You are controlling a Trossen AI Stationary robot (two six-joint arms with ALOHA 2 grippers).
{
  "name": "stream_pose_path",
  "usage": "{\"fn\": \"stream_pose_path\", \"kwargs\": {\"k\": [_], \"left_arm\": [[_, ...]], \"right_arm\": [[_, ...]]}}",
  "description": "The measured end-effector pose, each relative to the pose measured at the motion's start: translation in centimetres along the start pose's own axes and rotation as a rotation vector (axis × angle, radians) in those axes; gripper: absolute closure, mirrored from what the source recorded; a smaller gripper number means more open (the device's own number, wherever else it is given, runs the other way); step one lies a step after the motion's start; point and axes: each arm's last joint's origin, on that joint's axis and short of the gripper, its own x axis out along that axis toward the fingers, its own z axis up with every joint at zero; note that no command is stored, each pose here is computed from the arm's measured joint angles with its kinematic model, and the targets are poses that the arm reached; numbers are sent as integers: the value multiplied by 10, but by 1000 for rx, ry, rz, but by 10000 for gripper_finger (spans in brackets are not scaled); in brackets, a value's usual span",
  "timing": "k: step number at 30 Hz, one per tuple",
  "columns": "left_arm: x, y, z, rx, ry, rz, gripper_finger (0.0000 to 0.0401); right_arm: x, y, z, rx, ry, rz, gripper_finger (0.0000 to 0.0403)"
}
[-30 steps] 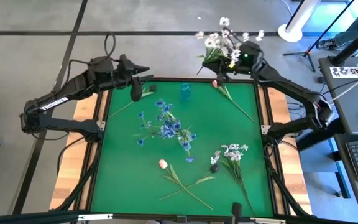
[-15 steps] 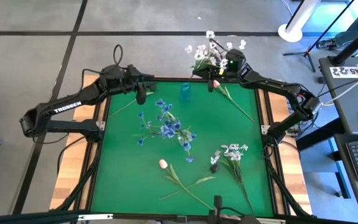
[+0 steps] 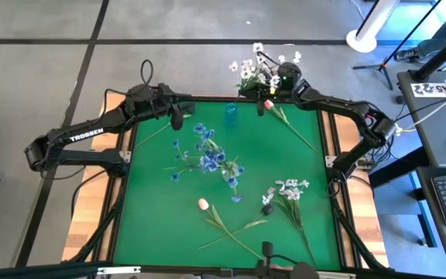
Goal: Sort flowers into vase by color
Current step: Put the white flowers into the blue vase
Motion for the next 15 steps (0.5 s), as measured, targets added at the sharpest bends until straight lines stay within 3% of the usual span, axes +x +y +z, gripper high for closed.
{"fn": "stream_pose_path", "kwargs": {"k": [10,15], "left_arm": [[0,0,0,0,0,2,233],[0,1,0,0,0,18,233]], "right_arm": [[20,1,-27,62,77,39,396],[25,7,-29,42,88,55,342]]}}
